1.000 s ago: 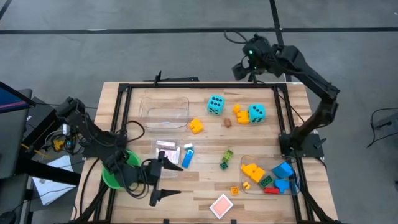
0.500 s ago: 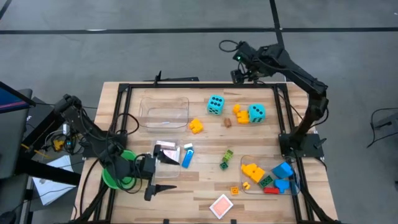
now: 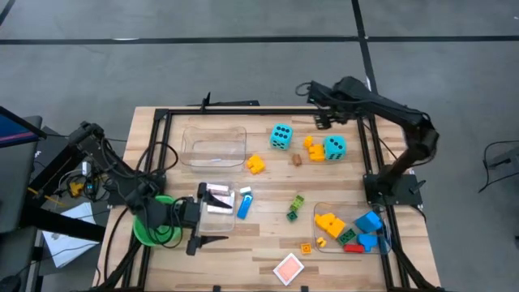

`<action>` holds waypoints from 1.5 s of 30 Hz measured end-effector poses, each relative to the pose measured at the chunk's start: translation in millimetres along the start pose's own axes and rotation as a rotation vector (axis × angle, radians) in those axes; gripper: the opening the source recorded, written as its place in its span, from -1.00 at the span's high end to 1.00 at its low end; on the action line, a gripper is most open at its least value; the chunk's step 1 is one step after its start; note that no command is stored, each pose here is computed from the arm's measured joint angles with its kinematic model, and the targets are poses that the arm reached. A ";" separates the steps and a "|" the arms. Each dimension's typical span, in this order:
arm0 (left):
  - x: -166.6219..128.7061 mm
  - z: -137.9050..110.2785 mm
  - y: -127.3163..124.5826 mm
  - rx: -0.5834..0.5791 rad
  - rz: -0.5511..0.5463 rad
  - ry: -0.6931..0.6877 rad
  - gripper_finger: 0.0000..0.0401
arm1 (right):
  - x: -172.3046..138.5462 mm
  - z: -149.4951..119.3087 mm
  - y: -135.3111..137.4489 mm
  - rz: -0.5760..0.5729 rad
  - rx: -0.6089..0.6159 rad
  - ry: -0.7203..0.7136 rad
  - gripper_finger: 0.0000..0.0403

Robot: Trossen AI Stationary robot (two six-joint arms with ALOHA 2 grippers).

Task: Pick & Place Toys
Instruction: Put the light blue dice into the top transparent bin

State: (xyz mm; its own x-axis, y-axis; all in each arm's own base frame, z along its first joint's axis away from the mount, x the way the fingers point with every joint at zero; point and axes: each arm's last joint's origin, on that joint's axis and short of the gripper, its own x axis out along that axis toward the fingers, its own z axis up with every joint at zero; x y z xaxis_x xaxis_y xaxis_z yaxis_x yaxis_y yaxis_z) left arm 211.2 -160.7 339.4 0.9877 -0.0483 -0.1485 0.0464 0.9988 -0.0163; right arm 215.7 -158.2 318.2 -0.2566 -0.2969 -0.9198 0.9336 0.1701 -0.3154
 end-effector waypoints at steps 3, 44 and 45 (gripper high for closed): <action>3.7 0.6 5.6 -0.002 0.026 0.000 -0.84 | 14.4 -16.7 -19.2 0.033 0.065 -0.010 -0.75; 19.1 2.5 30.3 -0.045 0.077 0.009 -0.84 | 98.7 -58.3 0.6 0.232 0.094 -0.005 -0.75; 19.1 2.1 30.3 -0.046 0.077 0.012 -0.84 | 98.0 -58.8 2.1 0.238 0.090 -0.011 -0.75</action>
State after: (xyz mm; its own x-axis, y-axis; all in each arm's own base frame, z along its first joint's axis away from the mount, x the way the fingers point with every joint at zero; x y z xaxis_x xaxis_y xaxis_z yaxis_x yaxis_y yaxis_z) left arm 231.8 -131.4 338.2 0.9862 0.0287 -0.1631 -0.0372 0.9981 -0.0492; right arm 177.8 -131.7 213.7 -0.0247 -0.2690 -0.9628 0.9860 0.1523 -0.0679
